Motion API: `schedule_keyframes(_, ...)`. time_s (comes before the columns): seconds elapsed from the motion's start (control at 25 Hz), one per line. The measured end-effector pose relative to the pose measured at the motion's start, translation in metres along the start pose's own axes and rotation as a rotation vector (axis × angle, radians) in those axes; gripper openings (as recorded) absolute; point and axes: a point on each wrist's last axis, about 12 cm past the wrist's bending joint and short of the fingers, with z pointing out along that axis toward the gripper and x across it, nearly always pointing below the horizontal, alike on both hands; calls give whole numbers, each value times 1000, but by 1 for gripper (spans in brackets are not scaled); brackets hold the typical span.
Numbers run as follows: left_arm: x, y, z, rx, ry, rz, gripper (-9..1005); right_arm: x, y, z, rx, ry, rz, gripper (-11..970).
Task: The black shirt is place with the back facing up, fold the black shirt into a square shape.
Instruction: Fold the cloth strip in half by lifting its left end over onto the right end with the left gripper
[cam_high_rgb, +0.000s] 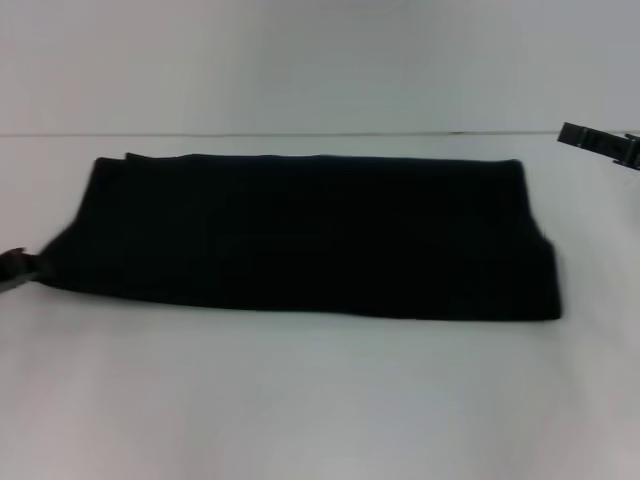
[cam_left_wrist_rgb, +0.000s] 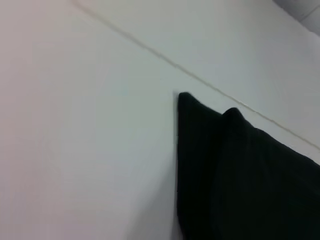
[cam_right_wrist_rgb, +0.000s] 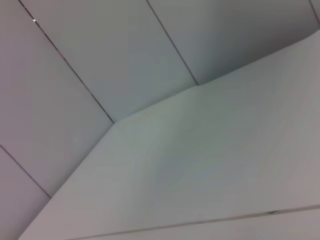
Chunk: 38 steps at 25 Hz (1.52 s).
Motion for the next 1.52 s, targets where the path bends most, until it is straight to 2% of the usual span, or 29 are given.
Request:
schedule_keyframes(0.2, -1, 23, -28, -97, -46, 80, 24, 5, 6, 12, 7, -14, -3, 693)
schedule_keyframes(0.44, 2, 44, -58, -186, -75, 98, 24, 3, 10, 21, 19, -30, -10, 693)
schedule_keyframes(0.56, 1, 45, -63, -184, -79, 94, 25, 2, 12, 24, 15, -33, -15, 692)
schedule_keyframes(0.72, -10, 33, -59, -135, -76, 123, 25, 1, 12, 25, 18, -35, -23, 691)
schedule_keyframes(0.84, -25, 14, -50, -62, -71, 160, 25, -1, 12, 24, 23, -39, -35, 691)
schedule_keyframes(0.92, -38, -9, -41, 30, -60, 198, 24, -3, 10, 23, 32, -45, -45, 691)
schedule_keyframes(1.04, -55, -56, -25, 205, -31, 267, 24, -6, 9, 21, 38, -48, -62, 690)
schedule_keyframes(1.08, -55, -56, -25, 205, -31, 267, 25, -7, 8, 21, 39, -47, -71, 690)
schedule_keyframes(1.12, -59, -105, -3, 368, 26, 326, 25, -7, 8, 21, 39, -47, -75, 690)
schedule_keyframes(1.16, -59, -110, -2, 381, 31, 330, 25, -8, 7, 20, 40, -46, -80, 690)
schedule_keyframes(1.2, -54, -132, 12, 446, 68, 347, 26, -8, 7, 18, 41, -46, -84, 689)
schedule_keyframes(1.28, -40, -161, 31, 538, 129, 354, 26, -9, 4, 15, 48, -45, -86, 689)
schedule_keyframes(1.4, -14, -190, 53, 648, 180, 326, 25, -9, -1, 8, 57, -42, -88, 689)
schedule_keyframes(1.52, 16, -206, 73, 755, 197, 261, 31, -8, -6, 2, 66, -38, -88, 688)
